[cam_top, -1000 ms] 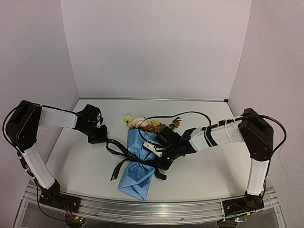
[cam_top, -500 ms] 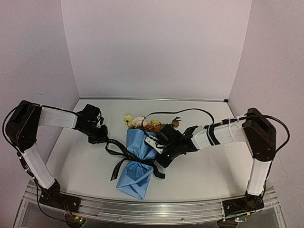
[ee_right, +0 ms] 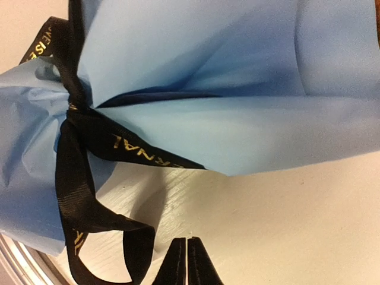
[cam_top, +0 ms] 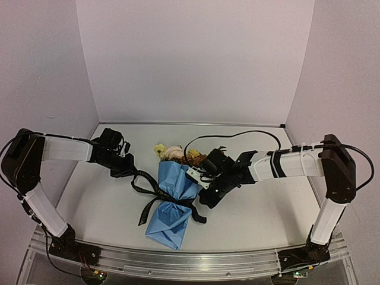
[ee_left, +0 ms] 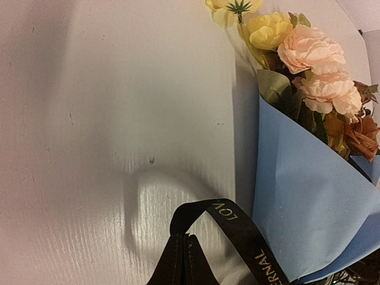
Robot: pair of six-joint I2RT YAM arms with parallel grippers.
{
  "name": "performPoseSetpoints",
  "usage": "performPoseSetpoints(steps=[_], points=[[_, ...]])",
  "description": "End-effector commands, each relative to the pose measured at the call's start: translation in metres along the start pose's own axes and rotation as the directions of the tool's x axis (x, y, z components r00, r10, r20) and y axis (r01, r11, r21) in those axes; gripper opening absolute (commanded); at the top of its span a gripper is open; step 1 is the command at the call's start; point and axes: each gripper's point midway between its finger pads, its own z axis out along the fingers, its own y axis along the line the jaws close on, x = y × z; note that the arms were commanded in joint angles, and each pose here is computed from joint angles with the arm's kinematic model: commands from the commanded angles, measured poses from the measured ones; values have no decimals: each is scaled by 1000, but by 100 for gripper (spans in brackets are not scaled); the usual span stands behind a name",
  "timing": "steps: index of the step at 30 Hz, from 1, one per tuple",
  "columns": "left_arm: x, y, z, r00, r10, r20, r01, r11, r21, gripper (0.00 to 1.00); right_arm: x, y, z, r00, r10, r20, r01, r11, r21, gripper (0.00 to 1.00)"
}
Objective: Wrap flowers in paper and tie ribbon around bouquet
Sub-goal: Tie the half-tied ribbon around the folded bouquet.
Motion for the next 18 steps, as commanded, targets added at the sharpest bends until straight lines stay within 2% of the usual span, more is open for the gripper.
performPoseSetpoints(steps=[1, 3, 9, 18], points=[[-10, -14, -8, 999, 31, 45, -34, 998, 52, 2, -27, 21, -6, 974, -191, 123, 197, 980, -34, 9], [-9, -14, -6, 999, 30, 36, -32, 998, 55, 2, -32, 23, 0, 958, -244, 150, 251, 967, -31, 15], [-10, -17, 1, 999, 30, 19, -31, 998, 63, 1, -34, 34, 11, 929, -336, 157, 349, 935, -63, 20], [-9, -21, 10, 1000, 29, -7, -29, 997, 71, 0, -30, 37, 32, 922, -368, 118, 377, 924, -68, 29]])
